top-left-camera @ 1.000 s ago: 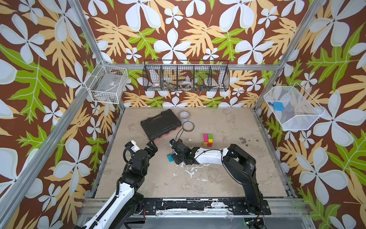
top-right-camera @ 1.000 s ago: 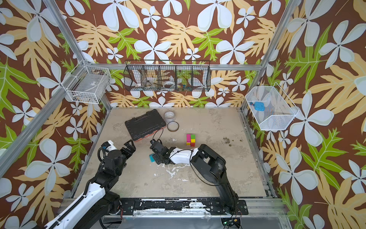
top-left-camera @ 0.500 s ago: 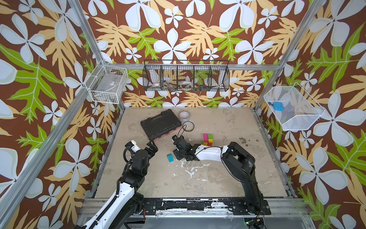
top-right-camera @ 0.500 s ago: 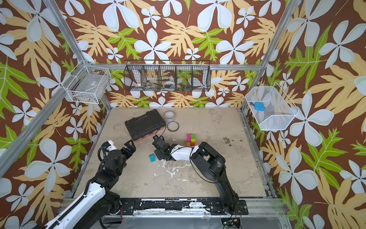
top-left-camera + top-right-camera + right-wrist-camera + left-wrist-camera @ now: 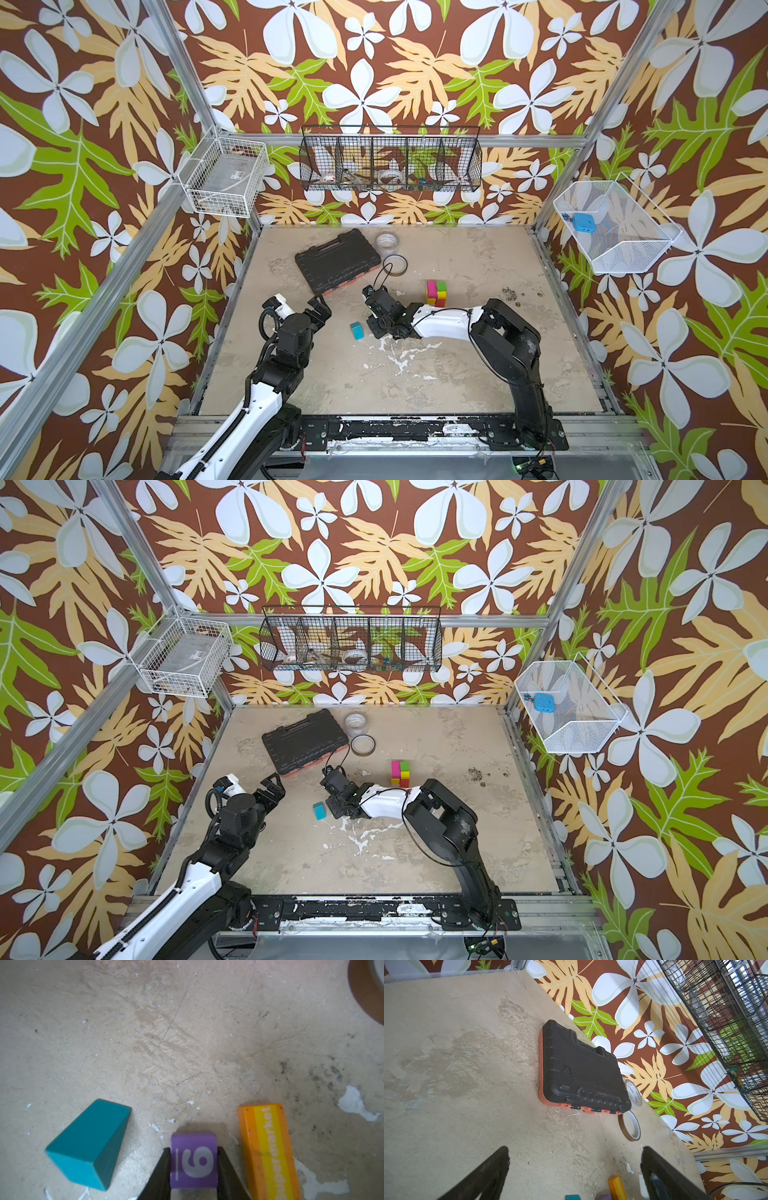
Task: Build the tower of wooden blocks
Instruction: 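Lift the purple '9' cube and carry it with the right gripper to the cluster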
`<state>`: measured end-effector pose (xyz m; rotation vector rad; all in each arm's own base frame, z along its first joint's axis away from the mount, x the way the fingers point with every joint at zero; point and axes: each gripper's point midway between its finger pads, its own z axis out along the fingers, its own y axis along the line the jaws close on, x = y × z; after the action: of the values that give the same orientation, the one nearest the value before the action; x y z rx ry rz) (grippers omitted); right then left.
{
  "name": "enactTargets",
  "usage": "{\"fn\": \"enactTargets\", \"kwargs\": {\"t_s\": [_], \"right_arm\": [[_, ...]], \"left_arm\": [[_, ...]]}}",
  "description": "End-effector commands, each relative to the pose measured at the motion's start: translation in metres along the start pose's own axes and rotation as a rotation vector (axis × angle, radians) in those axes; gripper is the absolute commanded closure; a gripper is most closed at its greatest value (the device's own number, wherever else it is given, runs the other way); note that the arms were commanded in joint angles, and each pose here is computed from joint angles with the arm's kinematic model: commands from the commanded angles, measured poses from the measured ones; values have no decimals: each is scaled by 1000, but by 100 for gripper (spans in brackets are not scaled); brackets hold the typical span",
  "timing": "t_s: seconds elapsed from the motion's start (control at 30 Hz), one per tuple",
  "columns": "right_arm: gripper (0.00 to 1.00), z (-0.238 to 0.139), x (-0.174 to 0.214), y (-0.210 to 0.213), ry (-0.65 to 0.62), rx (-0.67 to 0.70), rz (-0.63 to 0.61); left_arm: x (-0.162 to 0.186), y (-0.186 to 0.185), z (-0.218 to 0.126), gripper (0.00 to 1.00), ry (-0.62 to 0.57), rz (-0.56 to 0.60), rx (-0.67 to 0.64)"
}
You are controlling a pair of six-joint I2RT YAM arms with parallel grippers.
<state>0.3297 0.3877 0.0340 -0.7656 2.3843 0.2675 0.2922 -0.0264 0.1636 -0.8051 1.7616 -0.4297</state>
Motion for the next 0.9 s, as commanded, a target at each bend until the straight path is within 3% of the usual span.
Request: {"fn": "enactTargets", "kwargs": {"t_s": [0.0, 0.37, 0.87], "right_arm": [[76, -22, -16, -3, -31, 8, 36], [80, -128, -49, -54, -165, 103, 235], [84, -144, -28, -130, -125, 189, 408]], "left_arm": [[-2, -2, 0, 0, -7, -2, 8], [3, -7, 0, 0, 20, -2, 34], [22, -35, 6, 0, 119, 39, 179]]}}
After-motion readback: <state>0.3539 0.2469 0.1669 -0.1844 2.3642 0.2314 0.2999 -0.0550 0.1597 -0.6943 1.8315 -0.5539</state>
